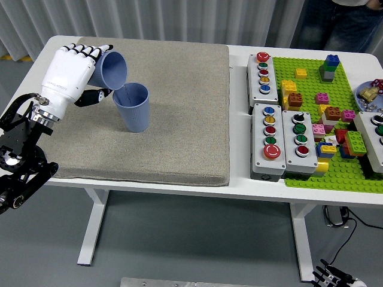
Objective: Pick cup pour cup place
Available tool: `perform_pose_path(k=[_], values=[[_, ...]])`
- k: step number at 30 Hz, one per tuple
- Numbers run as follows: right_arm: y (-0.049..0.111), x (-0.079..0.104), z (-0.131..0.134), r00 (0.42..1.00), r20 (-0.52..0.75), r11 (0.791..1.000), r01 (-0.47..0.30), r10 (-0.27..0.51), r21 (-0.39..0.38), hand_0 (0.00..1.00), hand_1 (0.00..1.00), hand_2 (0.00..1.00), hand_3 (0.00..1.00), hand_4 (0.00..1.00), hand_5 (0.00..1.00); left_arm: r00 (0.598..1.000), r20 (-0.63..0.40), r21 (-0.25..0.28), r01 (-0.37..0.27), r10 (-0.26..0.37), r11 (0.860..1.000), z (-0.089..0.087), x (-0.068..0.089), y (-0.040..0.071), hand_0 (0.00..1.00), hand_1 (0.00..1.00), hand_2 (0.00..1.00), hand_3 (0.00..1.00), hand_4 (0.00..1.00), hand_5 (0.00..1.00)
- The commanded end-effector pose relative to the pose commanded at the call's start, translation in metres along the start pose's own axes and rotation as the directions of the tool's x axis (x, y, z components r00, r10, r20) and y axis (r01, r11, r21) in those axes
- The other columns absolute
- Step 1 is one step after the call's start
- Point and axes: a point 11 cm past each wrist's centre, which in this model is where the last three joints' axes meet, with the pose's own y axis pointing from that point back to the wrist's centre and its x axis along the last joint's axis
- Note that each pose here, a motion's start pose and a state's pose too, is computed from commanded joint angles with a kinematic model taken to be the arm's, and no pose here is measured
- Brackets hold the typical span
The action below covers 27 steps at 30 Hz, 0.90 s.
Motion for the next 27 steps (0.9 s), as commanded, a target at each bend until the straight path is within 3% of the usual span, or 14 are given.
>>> perform_pose_path(k=[27], values=[[-0.0001, -0.0005, -0.0009, 1.0, 0.005, 1.0, -0.002, 0.002, 0.006, 0.765, 0.694, 0.726, 0.617, 0.23, 0.154, 0.999, 0.03, -0.026, 0.023, -0.022, 0.999, 0.003, -0.0032, -0.002, 0.459, 0.521, 0.64, 0.606, 0.294, 0.002]])
